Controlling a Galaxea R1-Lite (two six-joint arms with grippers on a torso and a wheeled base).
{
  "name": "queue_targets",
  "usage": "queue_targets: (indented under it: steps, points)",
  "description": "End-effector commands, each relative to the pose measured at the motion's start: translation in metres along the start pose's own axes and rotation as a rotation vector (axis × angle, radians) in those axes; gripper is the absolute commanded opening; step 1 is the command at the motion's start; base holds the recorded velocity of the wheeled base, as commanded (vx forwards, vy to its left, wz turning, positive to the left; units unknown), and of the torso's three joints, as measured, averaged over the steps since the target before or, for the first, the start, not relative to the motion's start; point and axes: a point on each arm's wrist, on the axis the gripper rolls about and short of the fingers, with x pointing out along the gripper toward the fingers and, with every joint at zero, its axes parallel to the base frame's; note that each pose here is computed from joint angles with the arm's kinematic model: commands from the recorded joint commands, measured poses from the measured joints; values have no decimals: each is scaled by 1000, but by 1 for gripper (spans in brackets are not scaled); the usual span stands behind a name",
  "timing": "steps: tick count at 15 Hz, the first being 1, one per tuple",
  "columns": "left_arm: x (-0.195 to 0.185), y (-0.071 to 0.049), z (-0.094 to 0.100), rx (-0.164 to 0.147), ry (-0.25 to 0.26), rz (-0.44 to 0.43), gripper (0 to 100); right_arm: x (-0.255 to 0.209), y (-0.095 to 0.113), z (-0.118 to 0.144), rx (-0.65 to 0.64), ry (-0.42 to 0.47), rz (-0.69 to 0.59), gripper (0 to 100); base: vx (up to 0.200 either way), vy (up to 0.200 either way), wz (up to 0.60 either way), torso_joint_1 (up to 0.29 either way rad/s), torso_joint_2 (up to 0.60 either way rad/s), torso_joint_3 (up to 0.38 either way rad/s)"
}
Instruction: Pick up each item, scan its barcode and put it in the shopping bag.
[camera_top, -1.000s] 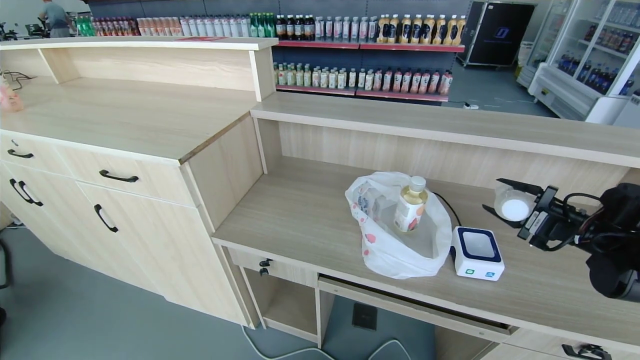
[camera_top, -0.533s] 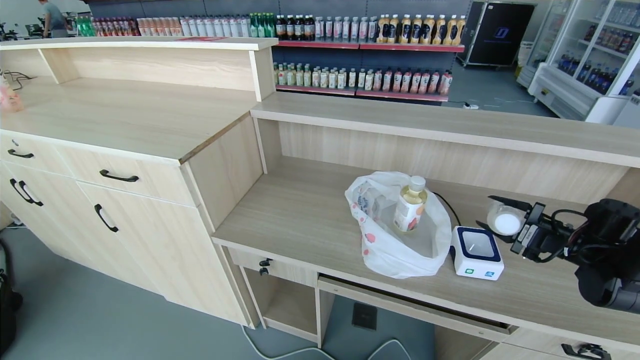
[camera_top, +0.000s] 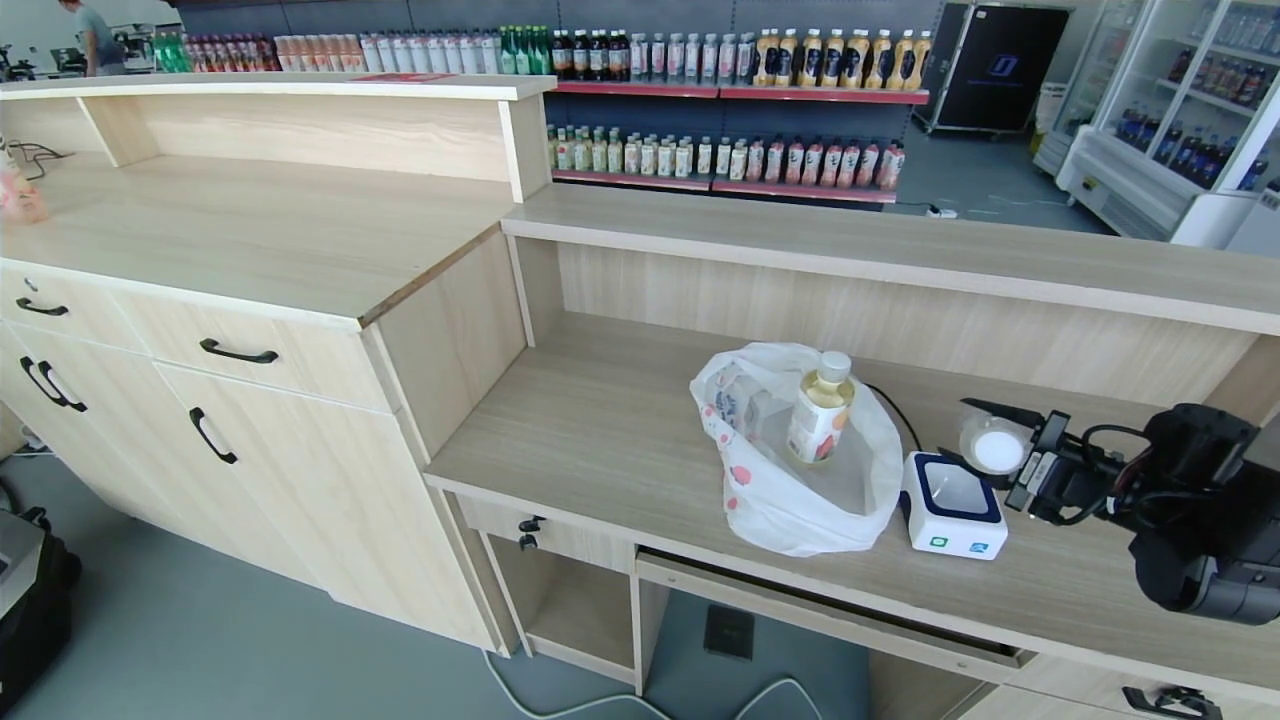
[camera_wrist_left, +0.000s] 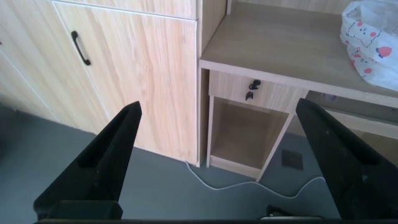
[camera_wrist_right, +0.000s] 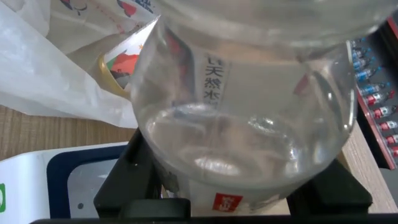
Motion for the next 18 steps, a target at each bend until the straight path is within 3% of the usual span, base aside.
queue_targets:
  steps: [1,18]
  points:
    - [0,0,0,0,-1,1,100,3,3,-1,5,-6,4,0,0,0,0,0,0,0]
    - [0,0,0,0,-1,1,100,25,14,2,38,-58,30,0,0,0,0,0,0,0]
